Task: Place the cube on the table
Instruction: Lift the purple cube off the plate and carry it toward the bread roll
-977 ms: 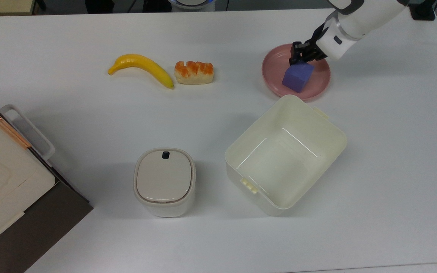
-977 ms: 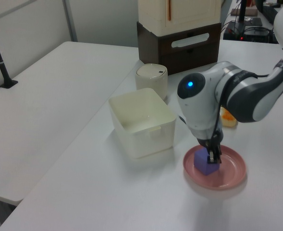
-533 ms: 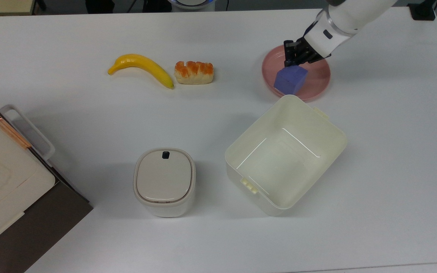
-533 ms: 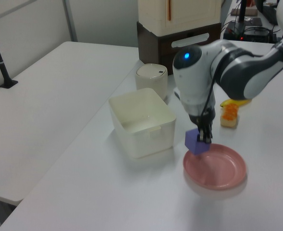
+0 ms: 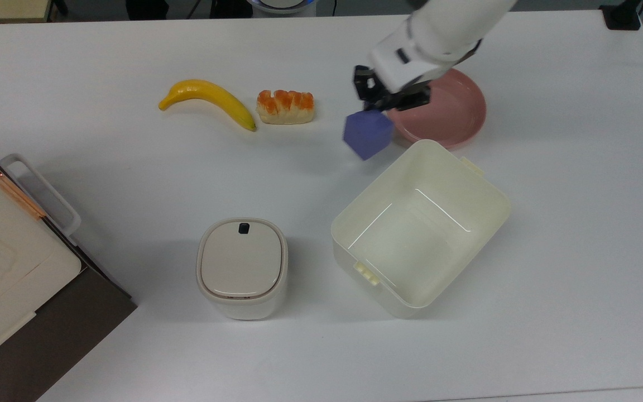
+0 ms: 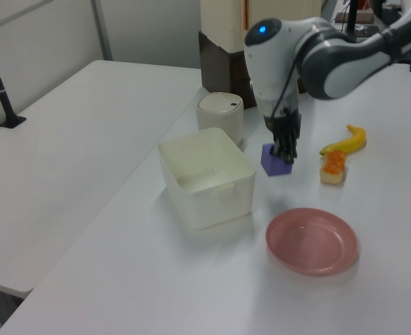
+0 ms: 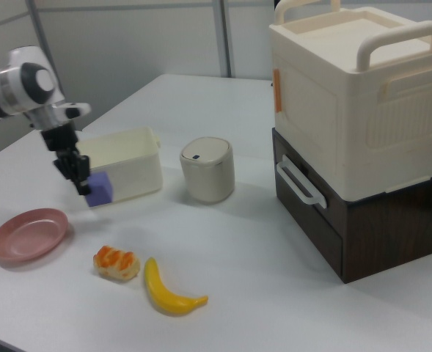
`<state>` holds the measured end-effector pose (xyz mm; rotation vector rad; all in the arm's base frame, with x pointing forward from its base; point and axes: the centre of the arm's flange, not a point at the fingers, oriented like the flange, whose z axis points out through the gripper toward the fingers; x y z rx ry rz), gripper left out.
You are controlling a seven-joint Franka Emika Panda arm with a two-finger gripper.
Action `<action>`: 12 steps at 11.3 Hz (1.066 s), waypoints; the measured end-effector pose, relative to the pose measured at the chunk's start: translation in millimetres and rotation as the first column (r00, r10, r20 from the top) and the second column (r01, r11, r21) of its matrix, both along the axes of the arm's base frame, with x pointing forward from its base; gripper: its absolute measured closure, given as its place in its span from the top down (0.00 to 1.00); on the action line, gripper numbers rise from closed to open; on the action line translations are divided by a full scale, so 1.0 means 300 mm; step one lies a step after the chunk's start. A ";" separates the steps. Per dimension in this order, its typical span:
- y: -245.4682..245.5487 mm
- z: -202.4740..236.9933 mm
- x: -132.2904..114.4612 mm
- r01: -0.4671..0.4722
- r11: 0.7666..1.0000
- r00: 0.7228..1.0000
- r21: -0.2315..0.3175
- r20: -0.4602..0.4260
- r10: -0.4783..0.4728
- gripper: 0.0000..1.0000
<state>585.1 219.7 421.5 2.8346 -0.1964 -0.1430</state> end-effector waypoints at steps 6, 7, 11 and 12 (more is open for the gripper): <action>-0.534 -0.127 0.131 0.204 0.973 0.977 -0.104 -0.038 -0.209 0.16; -0.551 -0.155 0.135 0.204 0.972 0.976 -0.116 -0.047 -0.211 0.16; -0.555 -0.165 0.136 0.218 0.968 0.973 -0.123 -0.044 -0.225 0.57; -0.555 -0.165 0.136 0.218 0.968 0.973 -0.123 -0.044 -0.225 0.61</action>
